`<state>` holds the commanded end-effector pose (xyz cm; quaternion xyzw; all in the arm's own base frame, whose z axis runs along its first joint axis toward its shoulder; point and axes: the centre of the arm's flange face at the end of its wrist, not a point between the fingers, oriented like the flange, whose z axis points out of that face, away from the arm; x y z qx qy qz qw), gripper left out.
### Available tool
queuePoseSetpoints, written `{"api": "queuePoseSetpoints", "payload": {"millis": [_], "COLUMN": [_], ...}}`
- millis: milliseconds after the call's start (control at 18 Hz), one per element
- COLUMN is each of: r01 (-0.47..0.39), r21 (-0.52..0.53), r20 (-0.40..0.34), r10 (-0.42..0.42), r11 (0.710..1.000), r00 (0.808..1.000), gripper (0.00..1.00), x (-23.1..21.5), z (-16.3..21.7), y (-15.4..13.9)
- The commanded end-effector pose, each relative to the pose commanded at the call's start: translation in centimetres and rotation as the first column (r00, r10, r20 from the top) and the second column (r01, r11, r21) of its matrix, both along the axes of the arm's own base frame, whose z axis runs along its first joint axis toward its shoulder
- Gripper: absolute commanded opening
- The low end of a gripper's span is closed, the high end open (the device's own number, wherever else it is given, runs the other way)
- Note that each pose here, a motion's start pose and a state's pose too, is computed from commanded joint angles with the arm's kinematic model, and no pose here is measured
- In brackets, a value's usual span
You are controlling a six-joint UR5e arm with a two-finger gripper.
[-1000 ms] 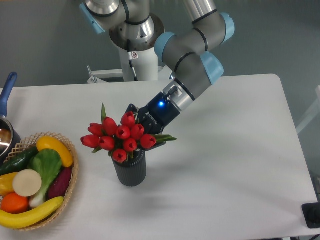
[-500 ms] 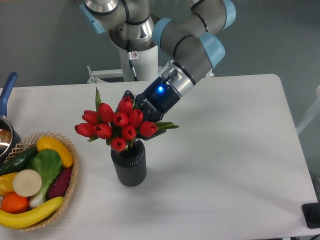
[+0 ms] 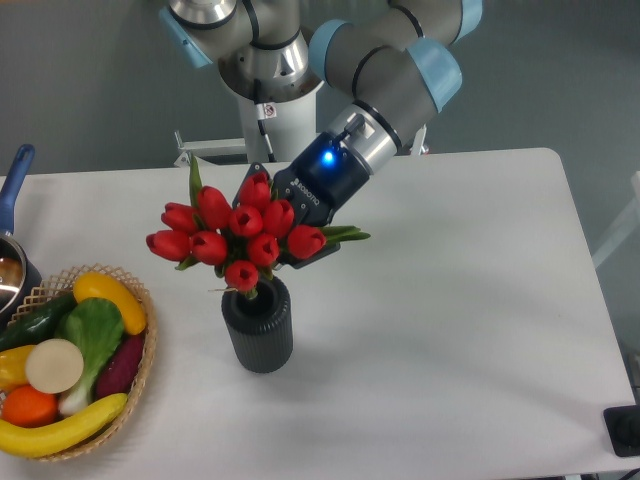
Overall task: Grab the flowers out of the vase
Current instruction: 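Lift the gripped tulips straight up out of the grey vase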
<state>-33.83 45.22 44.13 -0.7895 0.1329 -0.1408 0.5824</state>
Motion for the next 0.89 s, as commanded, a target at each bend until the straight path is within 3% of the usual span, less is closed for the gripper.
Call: {"api": "queuePoseSetpoints", "payload": {"millis": [889], "r01": [-0.047], "r21": [0.068], "r20": [-0.019], "r10": [0.049], "r11": [0.997], "r00": [0.999], "gripper": [0.49], "x": [-2.3], "z": [7.7], "y": [-0.9]}}
